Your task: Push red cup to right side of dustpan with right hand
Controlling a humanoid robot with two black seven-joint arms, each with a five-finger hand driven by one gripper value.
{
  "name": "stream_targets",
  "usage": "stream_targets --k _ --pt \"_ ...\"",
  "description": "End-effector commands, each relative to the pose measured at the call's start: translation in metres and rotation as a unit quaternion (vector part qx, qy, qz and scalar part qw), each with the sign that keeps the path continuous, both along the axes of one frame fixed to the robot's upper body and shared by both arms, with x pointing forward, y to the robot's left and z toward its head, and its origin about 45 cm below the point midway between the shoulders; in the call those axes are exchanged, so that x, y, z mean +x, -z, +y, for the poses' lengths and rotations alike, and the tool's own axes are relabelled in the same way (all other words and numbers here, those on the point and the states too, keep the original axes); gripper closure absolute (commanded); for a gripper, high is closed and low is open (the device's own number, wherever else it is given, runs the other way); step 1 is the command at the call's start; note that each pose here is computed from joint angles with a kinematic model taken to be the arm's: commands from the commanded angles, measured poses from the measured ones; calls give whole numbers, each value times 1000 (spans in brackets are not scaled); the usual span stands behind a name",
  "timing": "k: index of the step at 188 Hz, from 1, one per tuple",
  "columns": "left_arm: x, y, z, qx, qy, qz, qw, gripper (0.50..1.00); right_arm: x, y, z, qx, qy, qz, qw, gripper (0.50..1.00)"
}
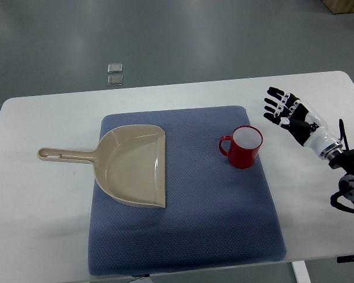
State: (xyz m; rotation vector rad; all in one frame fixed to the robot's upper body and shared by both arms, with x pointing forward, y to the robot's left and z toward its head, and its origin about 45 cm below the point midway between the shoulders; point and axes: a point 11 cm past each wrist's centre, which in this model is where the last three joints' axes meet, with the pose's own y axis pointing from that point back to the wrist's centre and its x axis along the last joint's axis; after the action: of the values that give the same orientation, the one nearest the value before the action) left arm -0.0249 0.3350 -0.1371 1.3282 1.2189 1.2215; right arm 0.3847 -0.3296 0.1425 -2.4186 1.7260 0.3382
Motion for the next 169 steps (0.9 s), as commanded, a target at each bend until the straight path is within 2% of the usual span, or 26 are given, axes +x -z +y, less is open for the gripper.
stream_targets --k 1,44,117,169 --pt "0 0 0 0 0 0 1000 500 -1 1 -2 0 2 0 1000 579" --pt "0 0 0 0 0 0 1000 500 -2 1 -1 4 -3 0 1000 579" --pt "0 0 0 0 0 0 1000 500 -15 1 -2 26 -48 -13 998 579" --pt "0 0 0 0 0 -1 1000 500 -19 3 0 -9 -72 -16 997 579"
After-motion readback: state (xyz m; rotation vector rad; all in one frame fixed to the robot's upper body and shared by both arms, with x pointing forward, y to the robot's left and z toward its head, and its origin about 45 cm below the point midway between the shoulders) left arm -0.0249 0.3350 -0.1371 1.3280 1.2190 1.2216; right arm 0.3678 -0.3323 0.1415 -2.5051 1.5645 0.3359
